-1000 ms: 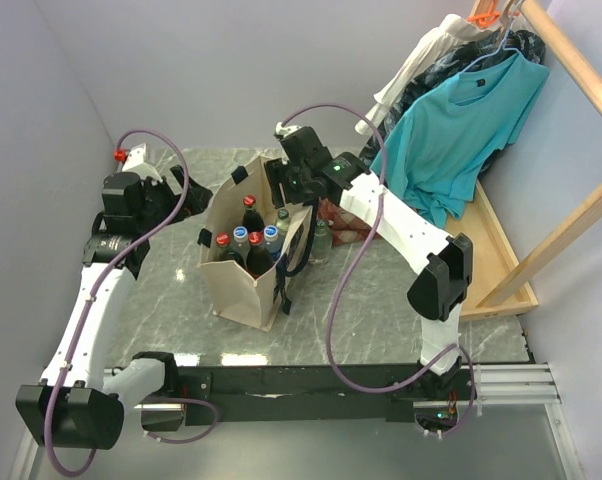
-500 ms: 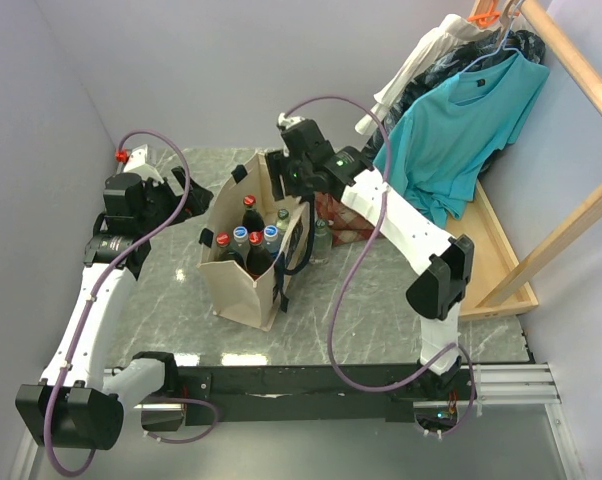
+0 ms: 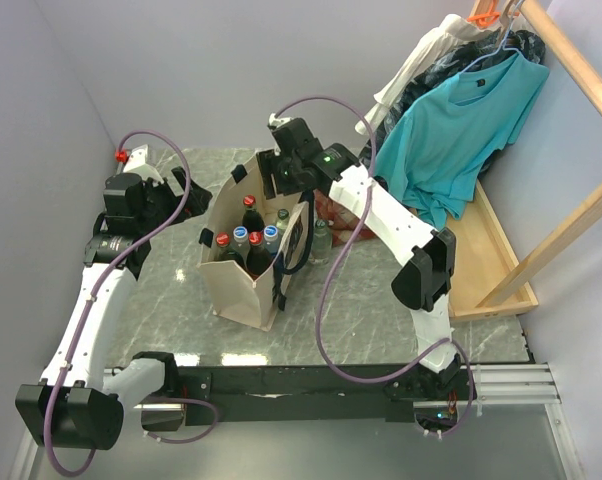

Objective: Take the beverage out of the canvas bag
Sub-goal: Take out the drink from the canvas bag.

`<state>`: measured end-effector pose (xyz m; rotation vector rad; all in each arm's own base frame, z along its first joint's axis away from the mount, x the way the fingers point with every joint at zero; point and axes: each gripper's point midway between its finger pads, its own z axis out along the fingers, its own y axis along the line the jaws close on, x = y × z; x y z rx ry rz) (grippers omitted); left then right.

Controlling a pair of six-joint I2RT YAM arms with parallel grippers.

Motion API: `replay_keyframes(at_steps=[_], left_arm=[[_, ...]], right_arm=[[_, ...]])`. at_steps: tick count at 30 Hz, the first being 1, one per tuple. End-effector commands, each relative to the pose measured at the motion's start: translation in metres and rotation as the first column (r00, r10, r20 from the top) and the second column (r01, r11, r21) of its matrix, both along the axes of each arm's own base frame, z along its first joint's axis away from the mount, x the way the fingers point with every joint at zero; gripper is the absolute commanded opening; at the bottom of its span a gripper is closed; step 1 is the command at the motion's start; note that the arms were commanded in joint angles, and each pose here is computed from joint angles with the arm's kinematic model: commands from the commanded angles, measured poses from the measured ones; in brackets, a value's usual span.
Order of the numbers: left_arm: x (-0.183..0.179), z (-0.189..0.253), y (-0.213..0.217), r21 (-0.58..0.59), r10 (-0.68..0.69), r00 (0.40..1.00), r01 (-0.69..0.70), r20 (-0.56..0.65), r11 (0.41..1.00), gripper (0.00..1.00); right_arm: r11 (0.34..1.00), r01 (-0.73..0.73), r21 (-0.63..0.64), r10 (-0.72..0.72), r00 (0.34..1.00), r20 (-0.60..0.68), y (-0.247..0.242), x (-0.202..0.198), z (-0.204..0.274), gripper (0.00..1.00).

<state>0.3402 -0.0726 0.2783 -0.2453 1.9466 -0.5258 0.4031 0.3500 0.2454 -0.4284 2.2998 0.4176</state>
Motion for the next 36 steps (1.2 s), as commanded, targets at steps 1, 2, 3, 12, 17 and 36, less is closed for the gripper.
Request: replay_keyframes(at_steps=[1, 2, 3, 12, 17, 36], left_arm=[[0.001, 0.015, 0.000, 0.012, -0.005, 0.998, 0.004, 0.055, 1.000, 0.96], [0.001, 0.016, 0.000, 0.010, -0.004, 0.998, 0.003, 0.055, 1.000, 0.96], [0.001, 0.015, 0.000, 0.010, -0.004, 0.998, 0.003, 0.055, 1.000, 0.96], [0.000, 0.013, -0.001, 0.012, -0.008, 0.999, 0.007, 0.052, 1.000, 0.96], [0.001, 0.013, -0.001, 0.013, -0.008, 0.998, 0.008, 0.055, 1.000, 0.96], [0.006, 0.008, 0.000, 0.018, -0.007, 0.999, 0.006, 0.033, 1.000, 0.96]], right_arm=[[1.000, 0.013, -0.005, -0.014, 1.000, -0.021, -0.009, -0.005, -0.003, 0.72], [1.000, 0.020, -0.011, -0.020, 1.000, -0.019, -0.012, -0.006, -0.003, 0.72], [0.999, 0.033, -0.032, -0.034, 0.999, -0.026, -0.017, -0.007, -0.010, 0.72], [0.991, 0.097, -0.090, -0.100, 0.995, -0.026, -0.044, -0.018, -0.015, 0.72], [0.990, 0.104, -0.090, -0.107, 0.994, -0.027, -0.049, -0.023, -0.015, 0.72], [0.997, -0.050, -0.050, 0.047, 0.997, -0.063, -0.020, -0.045, -0.014, 0.70]])
